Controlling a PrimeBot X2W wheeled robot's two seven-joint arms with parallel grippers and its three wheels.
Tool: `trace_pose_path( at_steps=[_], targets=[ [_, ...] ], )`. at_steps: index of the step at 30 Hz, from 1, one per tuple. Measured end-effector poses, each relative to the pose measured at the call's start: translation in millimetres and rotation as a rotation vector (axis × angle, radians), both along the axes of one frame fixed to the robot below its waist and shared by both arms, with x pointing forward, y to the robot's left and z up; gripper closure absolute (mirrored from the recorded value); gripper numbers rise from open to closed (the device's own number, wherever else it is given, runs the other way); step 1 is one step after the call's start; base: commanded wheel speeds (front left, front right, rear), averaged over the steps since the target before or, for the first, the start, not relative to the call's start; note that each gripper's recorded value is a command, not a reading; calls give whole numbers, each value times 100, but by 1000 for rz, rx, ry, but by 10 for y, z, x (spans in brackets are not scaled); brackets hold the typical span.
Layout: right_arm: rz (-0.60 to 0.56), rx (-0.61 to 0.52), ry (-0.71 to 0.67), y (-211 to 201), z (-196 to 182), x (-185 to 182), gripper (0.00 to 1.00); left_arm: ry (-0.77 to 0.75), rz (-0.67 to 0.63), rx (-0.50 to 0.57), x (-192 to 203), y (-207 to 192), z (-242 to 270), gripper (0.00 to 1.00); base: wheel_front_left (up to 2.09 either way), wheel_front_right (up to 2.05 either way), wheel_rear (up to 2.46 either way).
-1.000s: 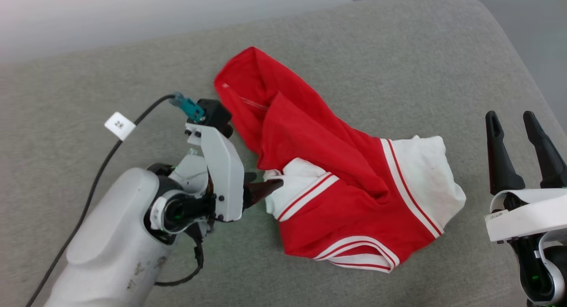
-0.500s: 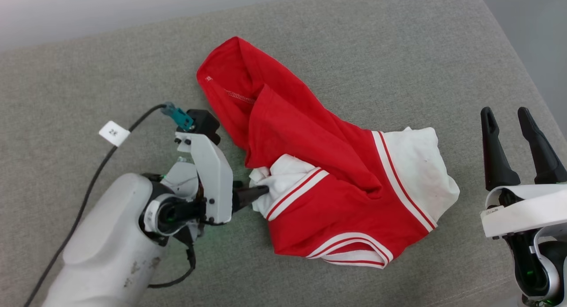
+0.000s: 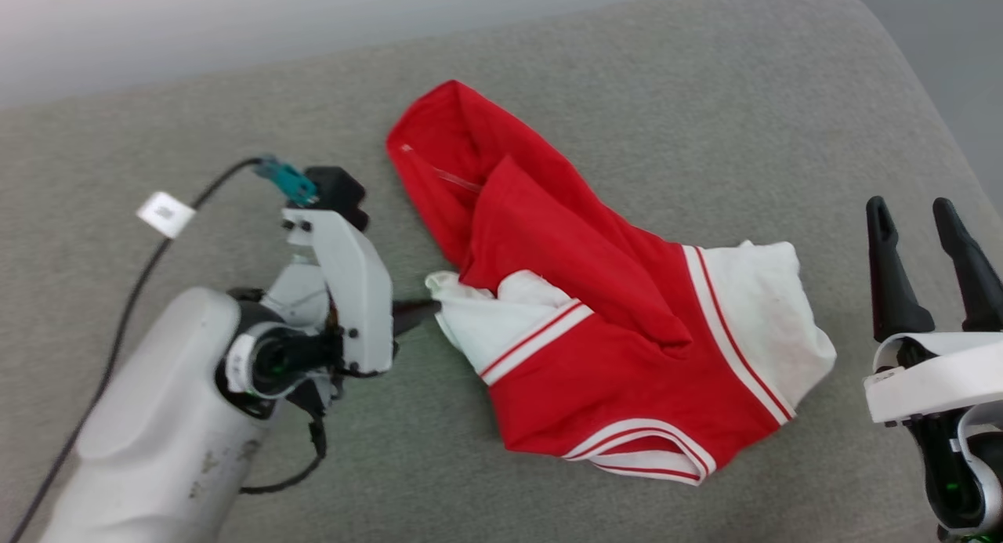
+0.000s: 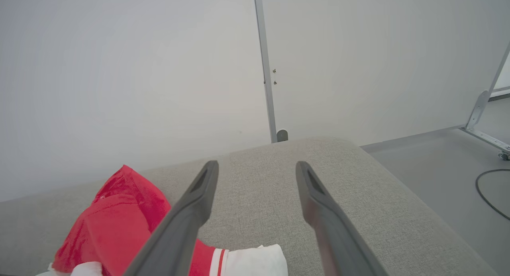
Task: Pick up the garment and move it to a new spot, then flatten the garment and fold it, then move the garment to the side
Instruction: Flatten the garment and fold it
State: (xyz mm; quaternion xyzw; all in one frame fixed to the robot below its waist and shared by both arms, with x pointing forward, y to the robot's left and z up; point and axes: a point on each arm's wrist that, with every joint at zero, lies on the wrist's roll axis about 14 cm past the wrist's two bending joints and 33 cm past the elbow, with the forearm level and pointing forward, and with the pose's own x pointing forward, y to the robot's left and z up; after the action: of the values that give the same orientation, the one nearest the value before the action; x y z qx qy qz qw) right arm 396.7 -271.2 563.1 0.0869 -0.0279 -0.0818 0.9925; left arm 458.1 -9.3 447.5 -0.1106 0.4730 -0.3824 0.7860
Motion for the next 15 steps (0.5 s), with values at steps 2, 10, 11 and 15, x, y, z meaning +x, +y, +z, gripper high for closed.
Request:
trace_pose_path(
  at_steps=[2, 10, 11, 15],
  targets=[
    [14, -4, -9, 37, 44, 22, 0, -23, 49, -8, 45, 143, 100, 100, 0, 0, 0],
    [59, -9, -24, 170, 142, 69, 0, -91, 185, 31, 111, 691, 284, 100, 0, 0, 0],
    [64, -10, -25, 184, 150, 69, 0, -97, 203, 46, 109, 782, 292, 100, 0, 0, 0],
    [85, -10, -31, 252, 191, 82, 0, -120, 293, 91, 91, 1159, 319, 100, 0, 0, 0]
  ],
)
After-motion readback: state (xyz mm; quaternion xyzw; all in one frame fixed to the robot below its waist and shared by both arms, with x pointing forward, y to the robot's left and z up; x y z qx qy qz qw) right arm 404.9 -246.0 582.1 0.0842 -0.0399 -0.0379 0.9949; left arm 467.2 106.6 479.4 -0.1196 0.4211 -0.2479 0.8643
